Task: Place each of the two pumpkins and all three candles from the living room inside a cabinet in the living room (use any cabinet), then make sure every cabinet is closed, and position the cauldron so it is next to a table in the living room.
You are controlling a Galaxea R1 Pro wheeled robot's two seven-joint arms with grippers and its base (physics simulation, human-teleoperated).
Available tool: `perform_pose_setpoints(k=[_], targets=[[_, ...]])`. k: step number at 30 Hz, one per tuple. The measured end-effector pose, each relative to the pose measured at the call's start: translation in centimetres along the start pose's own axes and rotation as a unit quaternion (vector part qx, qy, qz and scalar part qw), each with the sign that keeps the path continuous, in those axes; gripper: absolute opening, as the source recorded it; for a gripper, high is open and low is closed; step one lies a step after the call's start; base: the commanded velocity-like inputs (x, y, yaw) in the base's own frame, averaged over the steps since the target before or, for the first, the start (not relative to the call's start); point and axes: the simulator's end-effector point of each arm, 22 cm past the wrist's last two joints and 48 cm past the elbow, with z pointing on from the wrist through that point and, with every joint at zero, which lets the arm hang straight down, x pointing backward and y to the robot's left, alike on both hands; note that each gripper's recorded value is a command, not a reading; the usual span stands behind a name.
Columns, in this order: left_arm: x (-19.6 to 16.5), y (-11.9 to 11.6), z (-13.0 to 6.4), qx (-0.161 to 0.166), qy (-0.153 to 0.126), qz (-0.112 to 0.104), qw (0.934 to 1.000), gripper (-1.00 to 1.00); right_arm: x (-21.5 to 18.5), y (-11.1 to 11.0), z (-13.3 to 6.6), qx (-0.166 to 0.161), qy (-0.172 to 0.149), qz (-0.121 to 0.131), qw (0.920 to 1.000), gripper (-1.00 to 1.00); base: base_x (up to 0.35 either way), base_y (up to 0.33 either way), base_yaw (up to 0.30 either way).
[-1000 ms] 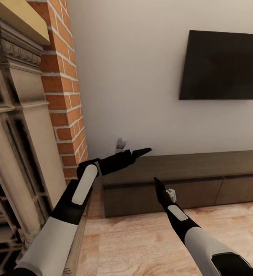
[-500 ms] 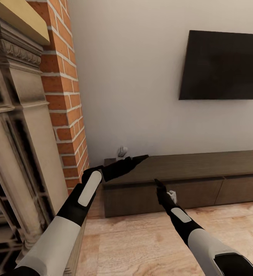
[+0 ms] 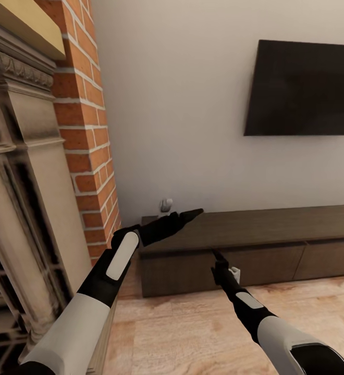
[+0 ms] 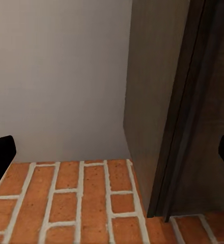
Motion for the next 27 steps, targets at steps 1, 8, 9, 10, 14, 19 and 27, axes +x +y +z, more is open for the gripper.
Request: perform_pose_setpoints(k=[1, 8, 9, 10, 14, 19, 27], targets=[[0.0, -0.1, 0.0, 0.003, 0.000, 0.000, 1.0000, 1.00, 0.0, -0.1, 0.0, 0.001, 0.000, 0.000, 1.0000, 1.00, 0.059, 0.000, 0.000], [0.0, -0.3, 0.0, 0.007, 0.000, 0.001, 1.0000, 1.00, 0.0, -0.3, -0.1, 0.004, -0.001, 0.000, 1.0000, 1.00, 0.030, 0.000, 0.000], [0.0, -0.3, 0.0, 0.008, 0.000, 0.001, 1.0000, 1.00, -0.1, -0.3, -0.1, 0.004, -0.001, -0.001, 1.0000, 1.00, 0.105, 0.017, 0.000], [-0.1, -0.4, 0.0, 0.008, 0.000, 0.001, 1.0000, 1.00, -0.1, -0.3, -0.1, 0.004, -0.003, -0.002, 1.0000, 1.00, 0.134, 0.035, 0.000], [-0.1, -0.4, 0.1, 0.008, 0.000, 0.002, 1.0000, 1.00, -0.5, -0.3, -0.1, 0.004, -0.012, -0.011, 0.9999, 1.00, 0.238, 0.058, 0.000], [0.0, -0.6, 0.2, 0.010, 0.000, 0.001, 0.9999, 1.00, -0.8, -0.3, -0.1, 0.005, -0.020, -0.017, 0.9996, 1.00, 0.076, 0.011, 0.000], [0.0, -0.7, 0.3, 0.011, 0.000, 0.001, 0.9999, 1.00, -1.8, -0.2, -0.2, 0.005, -0.047, -0.039, 0.9981, 1.00, 0.266, 0.000, 0.000]])
